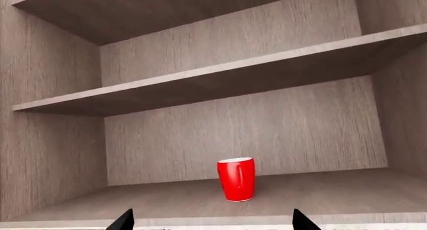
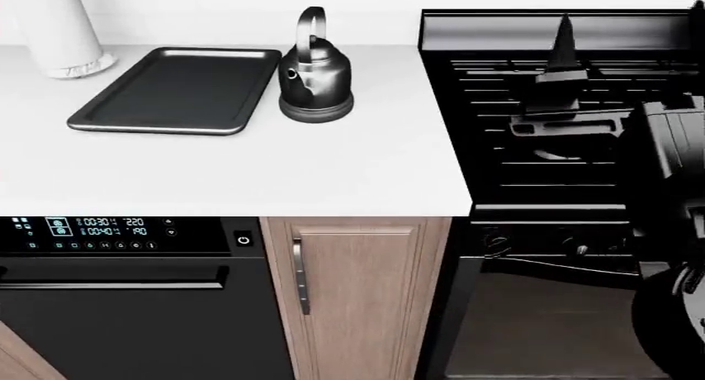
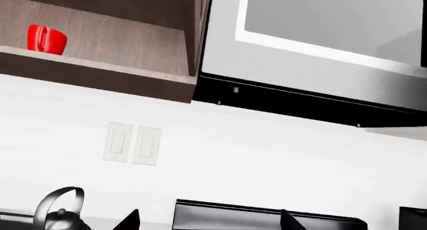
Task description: Pick the kettle from the counter and place it on the tray. Then pick the mug from the cabinet and place it on the tray. Then close the cabinet doors.
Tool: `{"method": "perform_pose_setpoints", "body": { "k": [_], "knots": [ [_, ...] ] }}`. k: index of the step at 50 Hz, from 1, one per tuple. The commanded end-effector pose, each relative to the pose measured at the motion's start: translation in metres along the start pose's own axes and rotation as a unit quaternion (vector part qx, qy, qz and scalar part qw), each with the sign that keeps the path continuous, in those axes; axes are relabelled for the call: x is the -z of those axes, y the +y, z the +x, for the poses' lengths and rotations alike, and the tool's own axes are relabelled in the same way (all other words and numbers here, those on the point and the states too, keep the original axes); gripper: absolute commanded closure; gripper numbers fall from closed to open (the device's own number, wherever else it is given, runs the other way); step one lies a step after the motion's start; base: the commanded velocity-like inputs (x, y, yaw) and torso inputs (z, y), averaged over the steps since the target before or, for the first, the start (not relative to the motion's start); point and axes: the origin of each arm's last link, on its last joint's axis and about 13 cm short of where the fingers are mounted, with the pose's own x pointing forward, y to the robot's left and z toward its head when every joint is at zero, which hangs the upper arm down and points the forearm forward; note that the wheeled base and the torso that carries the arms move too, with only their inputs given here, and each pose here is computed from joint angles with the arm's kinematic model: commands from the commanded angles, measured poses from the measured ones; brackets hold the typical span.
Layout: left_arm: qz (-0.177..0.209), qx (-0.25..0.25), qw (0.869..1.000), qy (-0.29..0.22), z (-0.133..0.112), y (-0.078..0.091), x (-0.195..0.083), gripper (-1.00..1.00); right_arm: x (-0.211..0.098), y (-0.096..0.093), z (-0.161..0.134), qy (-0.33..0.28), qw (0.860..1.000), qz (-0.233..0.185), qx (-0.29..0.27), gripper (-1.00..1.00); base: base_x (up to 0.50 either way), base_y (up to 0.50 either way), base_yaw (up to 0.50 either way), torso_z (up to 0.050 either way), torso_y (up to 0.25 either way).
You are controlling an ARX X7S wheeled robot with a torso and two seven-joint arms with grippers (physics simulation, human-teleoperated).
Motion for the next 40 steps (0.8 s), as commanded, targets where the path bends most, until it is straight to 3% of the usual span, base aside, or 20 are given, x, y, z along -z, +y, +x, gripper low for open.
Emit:
{"method": "perform_pose_setpoints", "body": {
  "k": [1,40],
  "knots": [
    [0.0,0.0,1.0,0.003,0.0,0.003,0.0,-1.0,-0.044,-0.011,0.006,-0.022,0.998,-0.061,-0.005,-1.0,0.26,0.0,0.0,0.0,0.0],
    [-0.023,-0.031,0.999,-0.009,-0.002,0.027,-0.015,-1.0,-0.038,-0.008,0.005,-0.019,0.998,-0.06,-0.01,-1.0,0.5,0.0,0.0,0.0,0.0]
  ]
}}
